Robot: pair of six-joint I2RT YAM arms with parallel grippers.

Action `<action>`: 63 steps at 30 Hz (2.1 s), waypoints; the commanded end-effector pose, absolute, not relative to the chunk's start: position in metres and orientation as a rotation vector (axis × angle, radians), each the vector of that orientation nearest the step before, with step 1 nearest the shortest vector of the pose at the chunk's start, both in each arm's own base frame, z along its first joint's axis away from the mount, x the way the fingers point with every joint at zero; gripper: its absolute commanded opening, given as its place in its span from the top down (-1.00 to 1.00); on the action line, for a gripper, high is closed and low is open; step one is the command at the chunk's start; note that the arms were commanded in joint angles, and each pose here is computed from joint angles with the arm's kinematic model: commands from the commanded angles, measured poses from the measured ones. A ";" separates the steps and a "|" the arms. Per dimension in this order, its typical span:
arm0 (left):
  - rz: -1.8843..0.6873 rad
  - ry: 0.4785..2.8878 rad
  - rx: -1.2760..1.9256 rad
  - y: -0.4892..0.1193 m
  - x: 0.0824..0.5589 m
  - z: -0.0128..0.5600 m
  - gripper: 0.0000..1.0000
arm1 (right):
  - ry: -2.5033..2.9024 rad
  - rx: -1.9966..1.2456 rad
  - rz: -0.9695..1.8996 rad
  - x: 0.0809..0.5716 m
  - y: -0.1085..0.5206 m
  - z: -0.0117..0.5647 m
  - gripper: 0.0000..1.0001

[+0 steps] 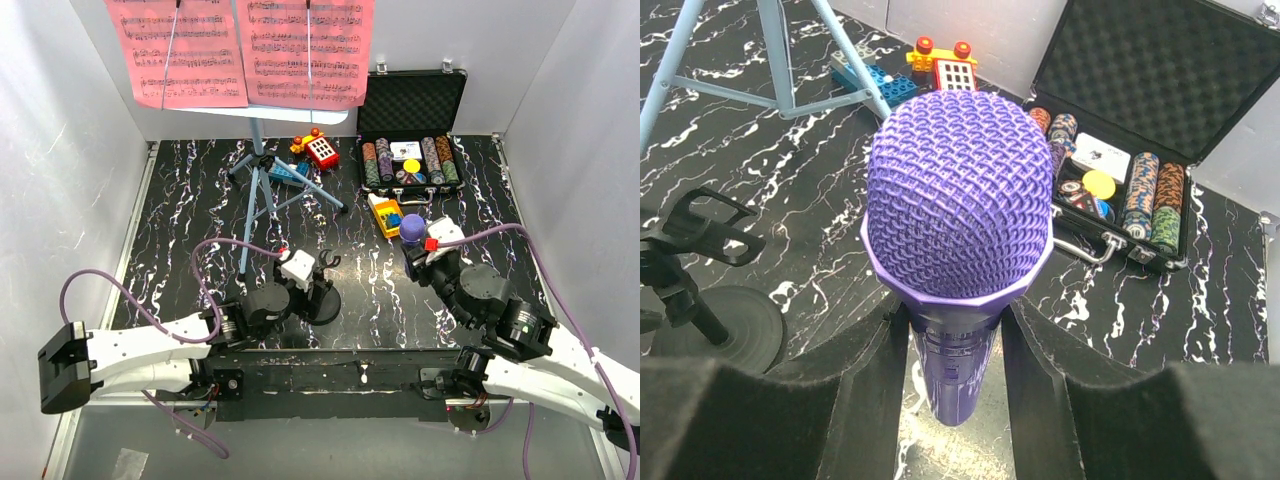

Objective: Pack up the instrument practice props

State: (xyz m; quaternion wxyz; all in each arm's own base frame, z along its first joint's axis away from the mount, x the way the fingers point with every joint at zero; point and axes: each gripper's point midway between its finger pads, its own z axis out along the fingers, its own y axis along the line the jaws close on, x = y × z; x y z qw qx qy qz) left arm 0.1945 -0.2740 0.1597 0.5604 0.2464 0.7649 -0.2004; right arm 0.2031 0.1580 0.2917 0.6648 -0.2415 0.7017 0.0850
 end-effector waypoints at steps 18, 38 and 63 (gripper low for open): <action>-0.656 1.740 0.544 -0.262 0.172 0.122 -0.27 | 1.556 -0.501 0.241 0.199 0.155 0.289 0.97; -0.596 1.659 0.468 -0.292 0.203 0.115 0.22 | 1.568 -0.499 0.210 0.203 0.154 0.278 0.97; -0.582 1.645 0.452 -0.297 0.210 0.111 1.00 | 1.597 -0.515 0.219 0.201 0.156 0.272 0.97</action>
